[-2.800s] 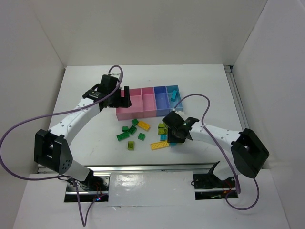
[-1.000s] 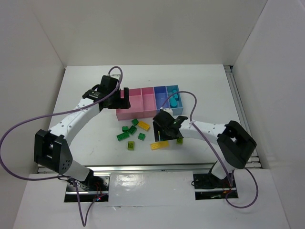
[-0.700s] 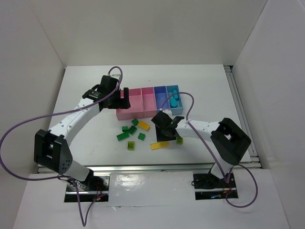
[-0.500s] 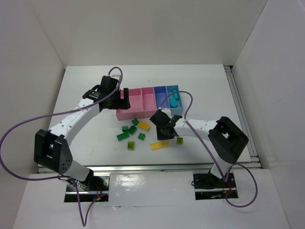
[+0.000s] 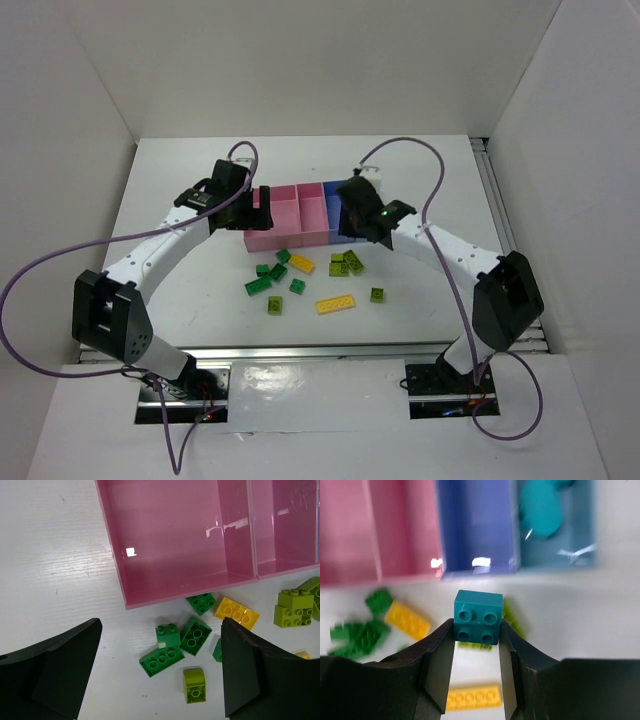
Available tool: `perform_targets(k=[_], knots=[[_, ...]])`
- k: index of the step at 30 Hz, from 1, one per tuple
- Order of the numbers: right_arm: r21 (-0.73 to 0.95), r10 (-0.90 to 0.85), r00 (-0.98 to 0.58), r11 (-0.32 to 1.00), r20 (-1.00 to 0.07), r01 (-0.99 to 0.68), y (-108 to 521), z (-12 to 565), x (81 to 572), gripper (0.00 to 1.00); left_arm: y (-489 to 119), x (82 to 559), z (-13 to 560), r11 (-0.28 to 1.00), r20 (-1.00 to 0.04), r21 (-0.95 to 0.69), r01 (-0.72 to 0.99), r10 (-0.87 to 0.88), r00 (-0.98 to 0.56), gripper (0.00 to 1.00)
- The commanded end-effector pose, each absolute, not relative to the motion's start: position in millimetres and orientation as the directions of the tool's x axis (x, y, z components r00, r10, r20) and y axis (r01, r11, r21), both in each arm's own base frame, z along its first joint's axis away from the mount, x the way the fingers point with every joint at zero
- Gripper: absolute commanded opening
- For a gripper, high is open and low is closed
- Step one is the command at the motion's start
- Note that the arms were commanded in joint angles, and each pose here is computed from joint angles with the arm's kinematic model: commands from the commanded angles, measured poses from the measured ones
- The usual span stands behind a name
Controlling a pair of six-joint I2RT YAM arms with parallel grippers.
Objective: Sort the legos into containers by color
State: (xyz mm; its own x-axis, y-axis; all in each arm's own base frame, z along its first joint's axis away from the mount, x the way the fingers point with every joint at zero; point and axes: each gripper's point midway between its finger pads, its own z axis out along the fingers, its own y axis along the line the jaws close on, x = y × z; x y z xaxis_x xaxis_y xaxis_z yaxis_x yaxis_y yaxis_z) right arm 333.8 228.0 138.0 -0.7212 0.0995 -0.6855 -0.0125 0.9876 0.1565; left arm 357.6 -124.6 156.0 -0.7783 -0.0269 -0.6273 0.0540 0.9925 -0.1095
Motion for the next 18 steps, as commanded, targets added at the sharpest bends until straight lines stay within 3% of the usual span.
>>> perform_targets(k=[1,8,14,16,18], knots=[[0.131,0.135,-0.654,0.990,-0.745,0.055,199.6,159.1,383.7,0.34,-131.9,357.8,154.3,0.989,-0.618,-0.127,0.079,-0.017,-0.786,0.97],[0.126,0.167,-0.616,0.986,-0.770,0.110,180.8,155.3,461.8,0.37,-129.8,355.4,158.8,0.989,-0.620,-0.113,0.091,0.001,-0.785,0.98],[0.100,0.182,-0.589,0.980,-0.787,0.169,174.3,166.8,478.2,0.76,-127.4,353.7,161.0,0.991,-0.622,-0.106,0.086,0.001,-0.783,0.99],[0.102,0.190,-0.546,0.977,-0.816,0.187,165.2,187.9,465.7,0.80,-126.9,351.4,159.7,0.991,-0.613,-0.109,0.078,-0.006,-0.790,0.99],[0.131,0.217,-0.527,0.972,-0.822,0.196,154.6,197.7,443.3,0.76,-127.6,353.3,163.2,0.991,-0.620,-0.112,0.079,-0.008,-0.785,0.99]])
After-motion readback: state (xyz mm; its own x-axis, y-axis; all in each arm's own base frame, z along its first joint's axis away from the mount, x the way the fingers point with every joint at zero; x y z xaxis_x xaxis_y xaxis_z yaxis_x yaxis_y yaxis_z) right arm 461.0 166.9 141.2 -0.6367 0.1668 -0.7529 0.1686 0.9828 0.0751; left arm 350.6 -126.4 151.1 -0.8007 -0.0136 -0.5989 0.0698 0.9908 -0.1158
